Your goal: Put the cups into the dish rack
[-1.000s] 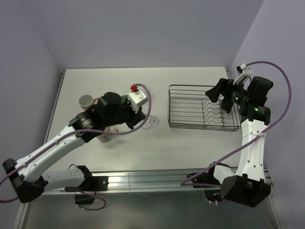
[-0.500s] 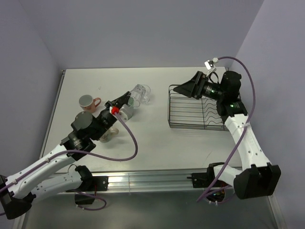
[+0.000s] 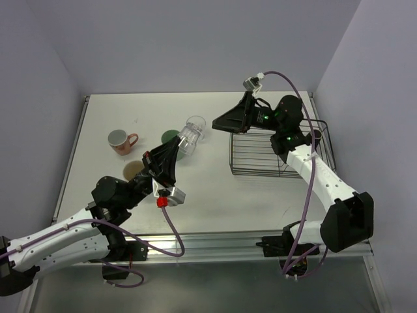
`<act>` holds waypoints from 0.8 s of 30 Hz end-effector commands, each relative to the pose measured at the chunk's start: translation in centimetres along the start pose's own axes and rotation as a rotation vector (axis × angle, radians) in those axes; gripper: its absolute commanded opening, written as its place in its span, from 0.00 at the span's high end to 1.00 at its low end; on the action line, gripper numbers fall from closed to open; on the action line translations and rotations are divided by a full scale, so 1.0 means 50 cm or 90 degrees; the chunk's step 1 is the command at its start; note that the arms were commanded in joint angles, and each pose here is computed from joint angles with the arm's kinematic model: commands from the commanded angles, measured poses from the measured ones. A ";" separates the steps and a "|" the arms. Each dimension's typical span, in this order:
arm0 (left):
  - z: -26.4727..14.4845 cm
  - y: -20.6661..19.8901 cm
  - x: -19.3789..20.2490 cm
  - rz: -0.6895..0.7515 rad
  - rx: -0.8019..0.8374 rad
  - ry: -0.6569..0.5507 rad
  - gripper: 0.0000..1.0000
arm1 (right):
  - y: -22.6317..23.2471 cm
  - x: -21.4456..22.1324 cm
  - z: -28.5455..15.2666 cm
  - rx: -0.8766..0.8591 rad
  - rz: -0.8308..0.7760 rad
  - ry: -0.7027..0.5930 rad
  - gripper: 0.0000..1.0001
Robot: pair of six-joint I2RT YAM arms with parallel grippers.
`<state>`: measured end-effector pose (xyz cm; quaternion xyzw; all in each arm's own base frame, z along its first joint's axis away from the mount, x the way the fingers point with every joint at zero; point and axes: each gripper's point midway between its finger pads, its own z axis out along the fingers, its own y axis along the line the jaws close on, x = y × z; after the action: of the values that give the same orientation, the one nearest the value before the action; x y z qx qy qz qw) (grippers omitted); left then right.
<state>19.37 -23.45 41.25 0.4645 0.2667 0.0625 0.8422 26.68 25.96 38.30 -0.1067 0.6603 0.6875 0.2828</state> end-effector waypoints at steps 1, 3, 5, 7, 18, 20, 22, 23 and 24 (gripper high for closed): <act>0.003 0.061 -0.033 0.027 -0.065 -0.034 1.00 | 0.074 0.008 0.020 -0.075 -0.053 0.033 0.00; 0.005 0.063 -0.032 0.017 -0.067 -0.028 1.00 | 0.071 0.016 0.029 -0.079 -0.049 0.044 0.00; 0.006 0.059 -0.032 0.021 -0.066 -0.029 1.00 | 0.078 0.021 0.034 -0.091 -0.052 0.050 0.00; 0.008 0.058 -0.032 0.019 -0.065 -0.030 1.00 | 0.083 0.027 0.039 -0.100 -0.040 0.060 0.00; 0.014 0.031 -0.031 0.039 -0.046 -0.036 1.00 | 0.110 0.050 0.047 -0.133 -0.014 0.077 0.00; 0.016 0.031 -0.035 0.038 -0.047 -0.042 1.00 | 0.110 0.054 0.049 -0.134 -0.014 0.079 0.00; 0.019 0.031 -0.037 0.037 -0.047 -0.044 1.00 | 0.107 0.060 0.054 -0.135 -0.014 0.085 0.00; 0.020 0.031 -0.038 0.035 -0.047 -0.045 1.00 | 0.105 0.060 0.057 -0.134 -0.014 0.087 0.00; 0.022 0.031 -0.040 0.035 -0.048 -0.046 1.00 | 0.106 0.062 0.059 -0.136 -0.016 0.089 0.00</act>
<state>19.26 -24.51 41.50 0.4696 0.2454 0.0796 0.8443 22.90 29.47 40.18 -0.1586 0.6206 0.7364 0.2176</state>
